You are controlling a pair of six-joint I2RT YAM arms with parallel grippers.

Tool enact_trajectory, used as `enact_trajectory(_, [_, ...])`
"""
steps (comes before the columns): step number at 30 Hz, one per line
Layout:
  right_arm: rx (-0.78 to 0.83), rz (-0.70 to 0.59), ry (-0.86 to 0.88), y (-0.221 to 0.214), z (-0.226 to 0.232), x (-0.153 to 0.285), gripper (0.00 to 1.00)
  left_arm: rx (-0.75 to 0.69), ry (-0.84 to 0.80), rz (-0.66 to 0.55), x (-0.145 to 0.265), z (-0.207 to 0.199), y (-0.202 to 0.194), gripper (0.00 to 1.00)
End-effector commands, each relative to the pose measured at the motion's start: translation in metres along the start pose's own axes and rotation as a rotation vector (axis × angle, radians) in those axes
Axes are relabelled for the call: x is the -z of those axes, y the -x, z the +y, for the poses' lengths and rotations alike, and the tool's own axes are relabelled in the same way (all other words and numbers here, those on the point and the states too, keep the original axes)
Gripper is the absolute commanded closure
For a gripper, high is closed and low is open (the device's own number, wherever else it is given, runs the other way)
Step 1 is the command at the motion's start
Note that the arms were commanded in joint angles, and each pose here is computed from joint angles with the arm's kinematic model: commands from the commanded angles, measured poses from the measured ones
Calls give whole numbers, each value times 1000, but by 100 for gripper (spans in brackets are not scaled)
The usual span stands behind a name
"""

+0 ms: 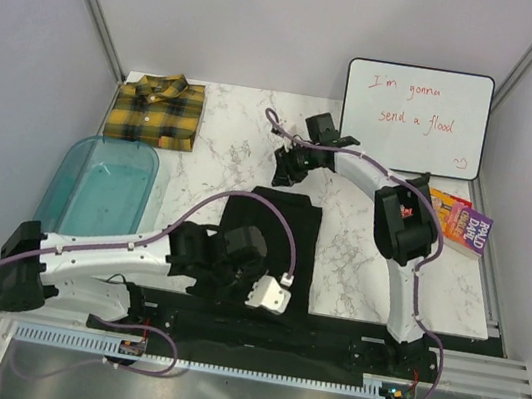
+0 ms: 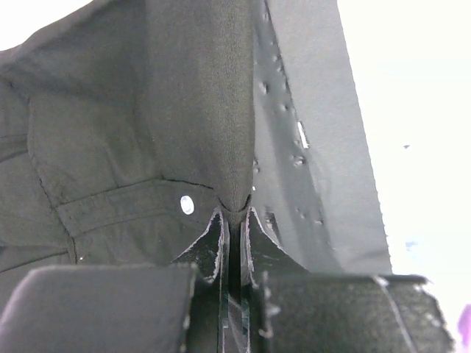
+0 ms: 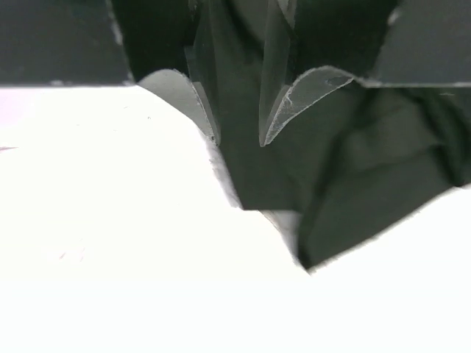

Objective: Fold and stack the long sleeve shirts
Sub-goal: Fold the shirt

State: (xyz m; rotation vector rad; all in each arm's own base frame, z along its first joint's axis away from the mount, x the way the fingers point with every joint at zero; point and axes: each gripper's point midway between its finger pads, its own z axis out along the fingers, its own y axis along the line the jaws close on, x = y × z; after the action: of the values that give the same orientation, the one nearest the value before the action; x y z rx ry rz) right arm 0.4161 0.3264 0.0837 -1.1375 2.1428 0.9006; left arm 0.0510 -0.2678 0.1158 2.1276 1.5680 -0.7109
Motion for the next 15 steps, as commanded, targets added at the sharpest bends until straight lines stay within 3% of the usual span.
enact_trajectory(1, [12, 111, 10, -43, -13, -25, 66, 61, -86, -69, 19, 9, 19, 98])
enact_trajectory(9, [-13, 159, 93, -74, -2, -36, 72, 98, -13, -87, 35, 96, 21, 98])
enact_trajectory(15, [-13, 158, 133, -75, 8, -32, 74, -8, 82, -22, 36, 177, -13, 98])
